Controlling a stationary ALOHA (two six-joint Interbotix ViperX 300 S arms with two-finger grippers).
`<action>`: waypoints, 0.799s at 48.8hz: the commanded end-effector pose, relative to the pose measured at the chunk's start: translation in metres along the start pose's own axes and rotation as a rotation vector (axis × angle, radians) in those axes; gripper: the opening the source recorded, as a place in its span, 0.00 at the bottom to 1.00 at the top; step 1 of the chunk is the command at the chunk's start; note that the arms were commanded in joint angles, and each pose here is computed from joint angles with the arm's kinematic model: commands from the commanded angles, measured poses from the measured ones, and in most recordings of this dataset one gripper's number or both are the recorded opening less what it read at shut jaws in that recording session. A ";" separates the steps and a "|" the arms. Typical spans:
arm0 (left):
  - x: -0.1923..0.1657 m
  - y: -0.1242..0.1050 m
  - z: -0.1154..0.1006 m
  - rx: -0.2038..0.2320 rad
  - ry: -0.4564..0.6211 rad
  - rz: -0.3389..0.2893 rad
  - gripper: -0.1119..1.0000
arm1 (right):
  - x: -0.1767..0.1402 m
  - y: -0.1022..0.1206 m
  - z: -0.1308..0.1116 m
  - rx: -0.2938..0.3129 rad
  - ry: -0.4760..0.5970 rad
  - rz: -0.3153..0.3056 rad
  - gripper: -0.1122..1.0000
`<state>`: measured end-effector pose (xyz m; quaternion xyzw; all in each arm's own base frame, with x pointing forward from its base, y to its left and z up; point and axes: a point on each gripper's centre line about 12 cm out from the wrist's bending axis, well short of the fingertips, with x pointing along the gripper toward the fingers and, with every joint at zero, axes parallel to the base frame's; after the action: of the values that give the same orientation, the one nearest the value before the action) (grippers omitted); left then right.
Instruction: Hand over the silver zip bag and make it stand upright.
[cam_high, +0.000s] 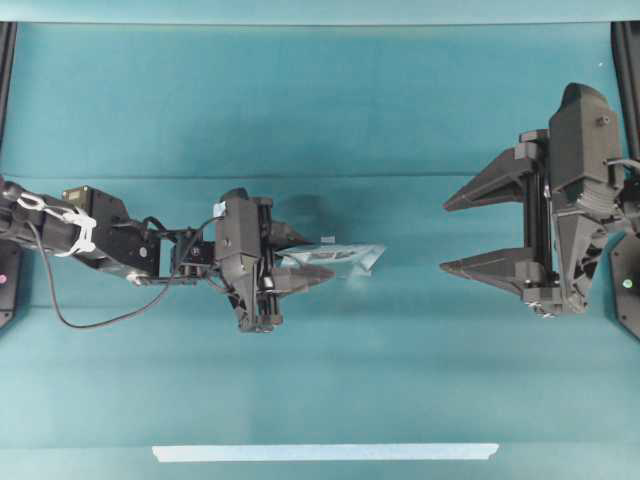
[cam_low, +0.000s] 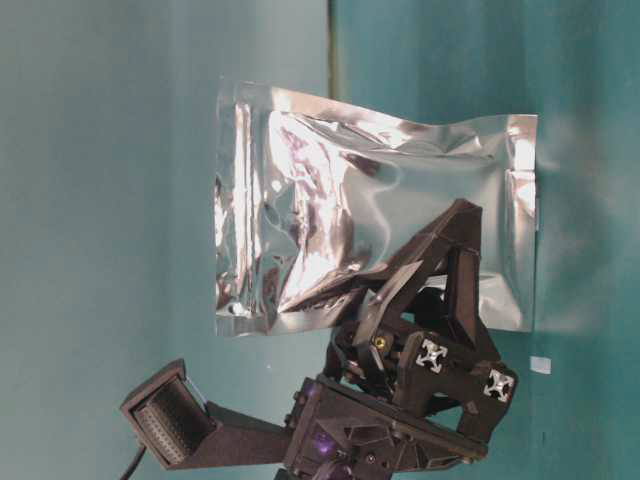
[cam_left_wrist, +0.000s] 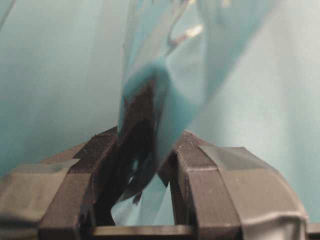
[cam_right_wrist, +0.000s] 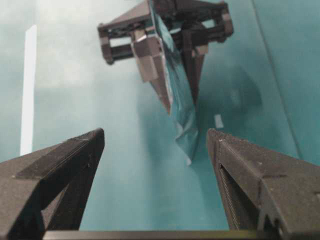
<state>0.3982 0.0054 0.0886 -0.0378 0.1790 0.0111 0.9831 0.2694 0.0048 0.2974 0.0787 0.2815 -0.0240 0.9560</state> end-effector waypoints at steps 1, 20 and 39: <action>0.000 -0.002 0.006 0.001 -0.015 -0.005 0.36 | -0.004 0.001 0.006 0.009 -0.027 0.004 0.89; 0.000 -0.002 0.006 0.001 -0.015 -0.005 0.36 | -0.003 0.001 0.006 0.010 -0.026 0.005 0.89; 0.000 -0.002 0.006 0.001 -0.017 -0.005 0.36 | -0.003 0.001 0.005 0.011 -0.019 0.005 0.89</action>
<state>0.3982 0.0054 0.0886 -0.0378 0.1790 0.0111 0.9831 0.2694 0.0049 0.2974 0.0794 0.2815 -0.0239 0.9560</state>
